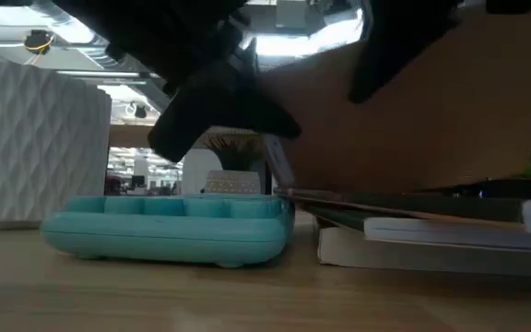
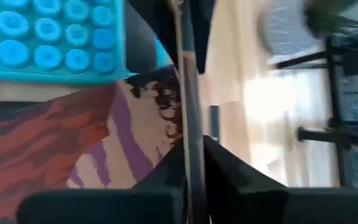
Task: Stock shelves
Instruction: Put the brown book on the book shelf
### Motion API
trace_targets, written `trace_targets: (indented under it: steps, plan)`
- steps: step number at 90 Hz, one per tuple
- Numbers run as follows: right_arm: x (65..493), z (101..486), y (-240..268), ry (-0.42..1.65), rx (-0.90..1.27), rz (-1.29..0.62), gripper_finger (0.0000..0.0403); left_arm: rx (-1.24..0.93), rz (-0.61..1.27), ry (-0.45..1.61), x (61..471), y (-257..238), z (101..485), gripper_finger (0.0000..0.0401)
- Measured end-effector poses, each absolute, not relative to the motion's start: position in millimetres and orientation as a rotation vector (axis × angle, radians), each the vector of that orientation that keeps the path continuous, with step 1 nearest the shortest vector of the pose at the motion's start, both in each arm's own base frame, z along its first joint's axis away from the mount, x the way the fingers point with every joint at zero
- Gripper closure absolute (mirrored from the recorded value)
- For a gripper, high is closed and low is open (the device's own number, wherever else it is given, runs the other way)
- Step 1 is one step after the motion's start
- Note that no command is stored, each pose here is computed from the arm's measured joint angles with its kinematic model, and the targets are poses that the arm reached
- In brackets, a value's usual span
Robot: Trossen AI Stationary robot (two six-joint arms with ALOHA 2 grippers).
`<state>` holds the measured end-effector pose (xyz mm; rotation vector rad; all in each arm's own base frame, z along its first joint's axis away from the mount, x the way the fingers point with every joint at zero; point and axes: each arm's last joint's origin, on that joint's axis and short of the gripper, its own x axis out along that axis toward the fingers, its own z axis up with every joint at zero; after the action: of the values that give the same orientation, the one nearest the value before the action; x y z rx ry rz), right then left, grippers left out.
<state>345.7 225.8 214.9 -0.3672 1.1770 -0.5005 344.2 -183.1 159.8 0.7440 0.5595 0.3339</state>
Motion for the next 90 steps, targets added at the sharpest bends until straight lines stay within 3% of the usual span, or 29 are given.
trace_targets:
  steps: [50,58,66,90]
  plan:
    - [297,219,274,0.902,-0.309,-0.65,0.04,0.856,0.29,0.437,335,-203,193,0.0397]
    - [289,219,277,0.888,-0.298,-0.674,0.0401,0.887,0.312,0.446,334,-202,195,0.0379]
    - [275,218,281,1.018,-0.288,-0.677,0.0402,0.97,0.367,0.484,329,-200,191,0.0352]
    - [272,202,275,0.898,-0.304,-0.737,0.0402,0.95,0.338,0.463,332,-199,197,0.0266]
